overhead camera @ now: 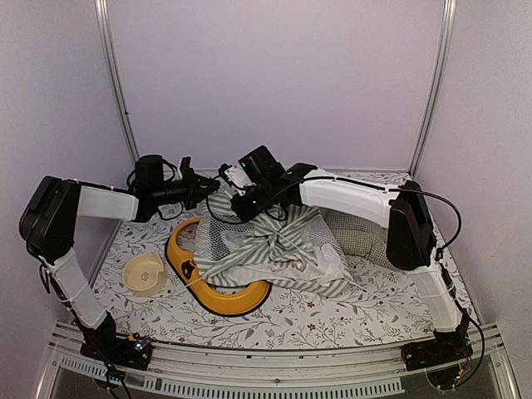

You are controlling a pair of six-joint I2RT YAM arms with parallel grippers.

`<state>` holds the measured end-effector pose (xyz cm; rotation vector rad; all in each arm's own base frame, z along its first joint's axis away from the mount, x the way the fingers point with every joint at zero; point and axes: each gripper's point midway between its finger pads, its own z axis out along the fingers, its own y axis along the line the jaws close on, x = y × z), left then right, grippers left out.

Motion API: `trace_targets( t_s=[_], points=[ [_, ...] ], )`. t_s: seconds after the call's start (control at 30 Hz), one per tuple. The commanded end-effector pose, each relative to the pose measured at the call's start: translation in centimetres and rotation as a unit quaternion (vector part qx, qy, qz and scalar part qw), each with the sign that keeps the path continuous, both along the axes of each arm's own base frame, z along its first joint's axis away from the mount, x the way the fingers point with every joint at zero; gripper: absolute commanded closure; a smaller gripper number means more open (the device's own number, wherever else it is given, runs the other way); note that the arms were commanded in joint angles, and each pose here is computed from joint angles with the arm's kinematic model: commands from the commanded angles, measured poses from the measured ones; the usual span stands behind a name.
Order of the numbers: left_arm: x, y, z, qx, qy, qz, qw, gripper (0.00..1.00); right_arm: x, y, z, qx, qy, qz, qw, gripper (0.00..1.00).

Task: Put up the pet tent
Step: Pass from the right arm to the left, then pass from the left arm to the right

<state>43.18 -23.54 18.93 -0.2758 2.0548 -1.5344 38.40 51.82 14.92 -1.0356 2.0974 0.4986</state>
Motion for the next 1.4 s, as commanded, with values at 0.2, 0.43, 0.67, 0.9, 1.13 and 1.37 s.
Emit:
trace_targets(
  t_s=[0.2, 0.43, 0.67, 0.9, 1.13, 1.37],
  points=[
    [3.1, 3.7, 0.3, 0.011, -0.008, 0.047, 0.999, 1.0, -1.0, -0.7, 2.4, 0.011, 0.007, 0.007, 1.0, 0.91],
    [3.1, 3.7, 0.1, 0.012, -0.006, 0.04, 0.999, 1.0, -0.9, -0.4, 4.3, 0.032, -0.007, 0.009, 0.999, 0.58],
    [2.1, 2.8, -0.1, 0.01, -0.003, 0.022, 1.0, 1.0, 0.2, 0.6, 6.3, 0.052, -0.037, 0.006, 0.998, 0.37],
    [1.8, 2.7, 0.0, 0.008, -0.002, 0.018, 1.0, 1.0, 1.8, 1.6, 4.0, 0.037, -0.057, 0.004, 0.998, 0.48],
    [1.7, 2.6, 0.3, 0.005, -0.004, 0.016, 1.0, 1.0, 2.8, 1.9, 2.6, 0.036, -0.054, 0.011, 0.998, 0.58],
    [1.6, 2.6, 0.2, 0.008, -0.004, 0.015, 1.0, 1.0, 3.2, 1.7, 3.1, 0.038, -0.058, -0.001, 0.998, 0.86]
  ],
)
